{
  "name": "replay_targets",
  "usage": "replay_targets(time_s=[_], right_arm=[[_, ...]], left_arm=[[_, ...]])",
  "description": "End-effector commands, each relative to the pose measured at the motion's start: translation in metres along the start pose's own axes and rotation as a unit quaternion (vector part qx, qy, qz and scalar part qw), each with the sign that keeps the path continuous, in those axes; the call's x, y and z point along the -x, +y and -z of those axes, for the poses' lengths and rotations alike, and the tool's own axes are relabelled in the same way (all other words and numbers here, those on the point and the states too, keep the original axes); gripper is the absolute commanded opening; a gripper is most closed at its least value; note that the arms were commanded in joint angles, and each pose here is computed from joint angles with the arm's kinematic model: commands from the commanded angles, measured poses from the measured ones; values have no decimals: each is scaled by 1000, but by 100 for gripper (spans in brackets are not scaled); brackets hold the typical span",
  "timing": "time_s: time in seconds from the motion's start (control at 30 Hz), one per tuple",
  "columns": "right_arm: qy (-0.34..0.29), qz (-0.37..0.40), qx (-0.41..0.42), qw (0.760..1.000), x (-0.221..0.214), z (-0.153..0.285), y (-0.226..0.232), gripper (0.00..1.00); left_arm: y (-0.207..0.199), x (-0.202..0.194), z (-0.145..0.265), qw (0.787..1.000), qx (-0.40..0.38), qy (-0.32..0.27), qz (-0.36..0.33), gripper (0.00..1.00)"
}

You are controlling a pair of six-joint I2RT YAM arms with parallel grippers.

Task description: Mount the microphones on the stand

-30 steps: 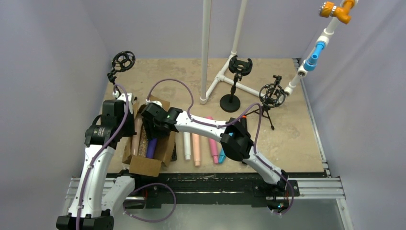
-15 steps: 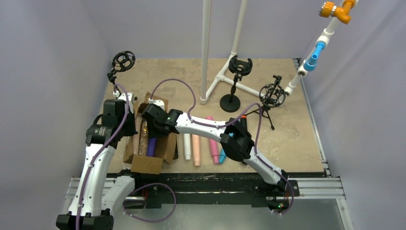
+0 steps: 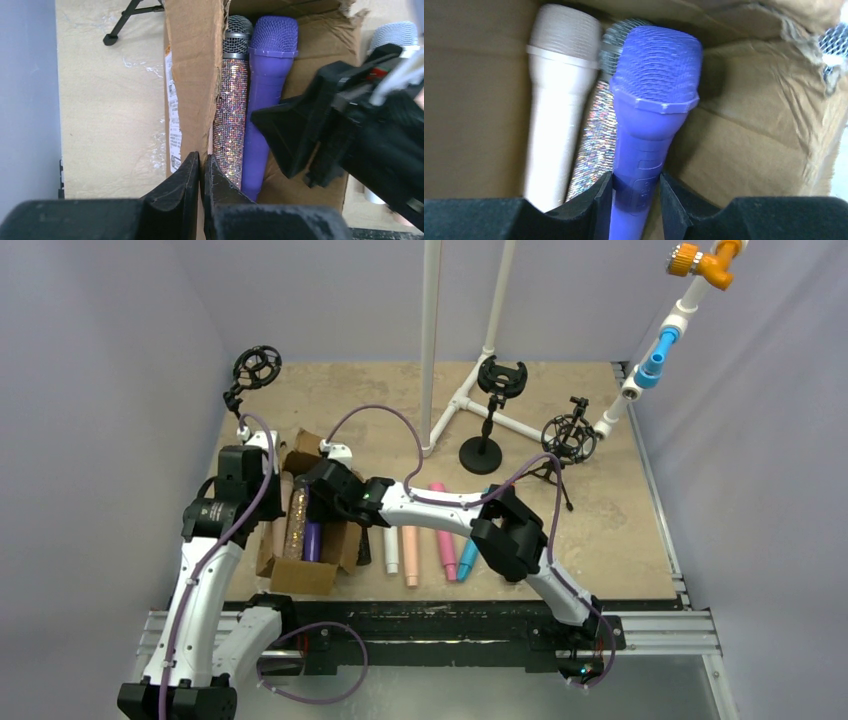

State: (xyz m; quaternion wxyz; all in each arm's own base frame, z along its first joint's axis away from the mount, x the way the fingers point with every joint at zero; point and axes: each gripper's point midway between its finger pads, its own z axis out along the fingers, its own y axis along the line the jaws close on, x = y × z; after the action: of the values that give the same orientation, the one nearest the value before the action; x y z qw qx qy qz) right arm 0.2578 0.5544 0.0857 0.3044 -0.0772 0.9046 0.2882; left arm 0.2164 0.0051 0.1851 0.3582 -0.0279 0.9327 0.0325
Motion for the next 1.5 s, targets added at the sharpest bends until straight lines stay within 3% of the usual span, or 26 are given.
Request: replay_targets(time_s=[0.0,0.27,0.5,0.67,0.9,1.07,1.47], right_arm=[[-93,-13,129,987,74,53,68,11],[-83,12,185,979,86,104,83,8],[-70,-4,182,981,104,148,36,5],[-66,7,124,990,109,166,-23,4],[-41,5,-13,999,87,156,-131,3],[-21,7,-88,996,61,140,-179,2],[12,0,-107,994,41,122,-193,3]], left_arm=[[3,16,-3,999,9,-40,-15,0],[21,22,-7,996,58,-60,-36,0],[21,18,-10,996,59,-56,-37,0],[21,18,-9,996,59,-54,-38,0],[18,19,-6,997,48,-57,-36,0],[14,18,-5,997,38,-55,-38,0],[12,20,-2,997,32,-57,-37,0]])
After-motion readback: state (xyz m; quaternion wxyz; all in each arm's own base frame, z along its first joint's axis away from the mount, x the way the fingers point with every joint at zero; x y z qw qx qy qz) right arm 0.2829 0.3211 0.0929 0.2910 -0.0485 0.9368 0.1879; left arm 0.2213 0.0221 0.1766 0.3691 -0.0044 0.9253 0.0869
